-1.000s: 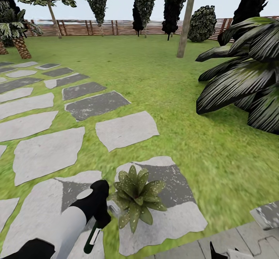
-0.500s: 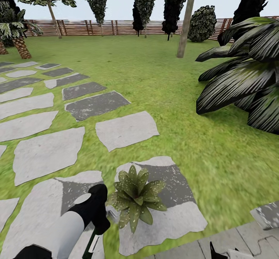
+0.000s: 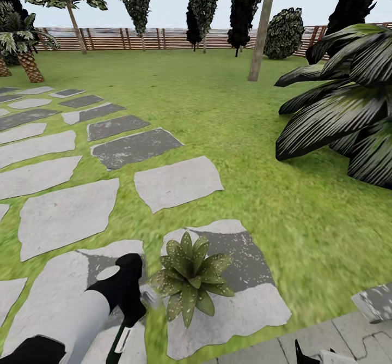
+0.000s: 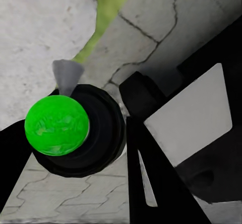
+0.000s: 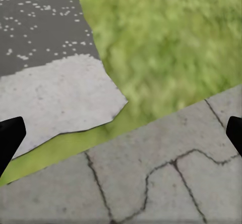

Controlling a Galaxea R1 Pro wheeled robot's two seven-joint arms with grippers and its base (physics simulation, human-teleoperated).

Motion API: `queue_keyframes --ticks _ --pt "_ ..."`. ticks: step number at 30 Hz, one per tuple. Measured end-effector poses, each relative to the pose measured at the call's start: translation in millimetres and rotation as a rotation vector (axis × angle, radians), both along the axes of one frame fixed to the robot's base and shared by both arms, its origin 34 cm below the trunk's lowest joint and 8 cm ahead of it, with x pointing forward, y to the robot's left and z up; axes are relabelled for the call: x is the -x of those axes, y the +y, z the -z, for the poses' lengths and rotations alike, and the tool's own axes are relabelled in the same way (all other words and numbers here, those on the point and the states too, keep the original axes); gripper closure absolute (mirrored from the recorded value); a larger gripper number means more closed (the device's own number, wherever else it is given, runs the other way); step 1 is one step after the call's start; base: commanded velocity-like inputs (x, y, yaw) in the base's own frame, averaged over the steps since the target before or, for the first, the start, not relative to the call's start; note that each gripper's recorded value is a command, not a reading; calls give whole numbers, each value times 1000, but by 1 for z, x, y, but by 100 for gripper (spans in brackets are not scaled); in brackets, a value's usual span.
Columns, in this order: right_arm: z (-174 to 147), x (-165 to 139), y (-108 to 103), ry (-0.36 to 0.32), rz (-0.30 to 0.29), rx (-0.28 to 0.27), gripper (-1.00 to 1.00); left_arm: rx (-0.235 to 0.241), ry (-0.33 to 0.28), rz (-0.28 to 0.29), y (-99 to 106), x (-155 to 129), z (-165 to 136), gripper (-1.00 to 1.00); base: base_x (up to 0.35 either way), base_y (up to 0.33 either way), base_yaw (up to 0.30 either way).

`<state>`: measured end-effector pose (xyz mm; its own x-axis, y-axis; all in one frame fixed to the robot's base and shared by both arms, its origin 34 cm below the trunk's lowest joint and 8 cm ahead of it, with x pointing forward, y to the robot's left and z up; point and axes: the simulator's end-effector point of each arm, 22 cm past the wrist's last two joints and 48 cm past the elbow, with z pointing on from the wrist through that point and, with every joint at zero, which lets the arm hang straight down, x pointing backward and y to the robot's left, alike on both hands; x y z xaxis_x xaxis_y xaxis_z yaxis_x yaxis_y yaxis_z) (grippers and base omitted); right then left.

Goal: Pick up the pesticide atomizer in the garden and spray insectifuge to fully cover both potted plants in the garden.

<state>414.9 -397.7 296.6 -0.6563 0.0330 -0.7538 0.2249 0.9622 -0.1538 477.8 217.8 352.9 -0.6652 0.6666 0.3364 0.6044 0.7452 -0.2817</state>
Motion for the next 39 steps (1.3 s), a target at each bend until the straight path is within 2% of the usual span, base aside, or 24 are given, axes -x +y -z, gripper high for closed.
queue_keyframes --ticks 3,11,18,21,27,33,39 --pt "0 0 0 0 0 0 -100 -13 1 -10 9 0 0 100 0 0 0" --pt "0 0 0 0 0 0 -100 -4 19 -8 3 11 4 100 69 -35 0" --pt "0 0 0 0 0 0 -100 -10 84 3 -1 36 11 100 33 -9 0" --pt "0 0 0 0 0 -1 -100 -10 115 12 -5 55 17 100 0 0 0" --pt "0 0 1 1 0 -2 -100 -40 84 20 5 51 22 100 0 0 0" --pt "0 0 1 0 0 -1 -100 -35 78 26 -1 50 21 100 208 0 -23" --pt "0 0 0 0 0 0 -100 -35 79 27 -1 50 22 100 125 0 -240"
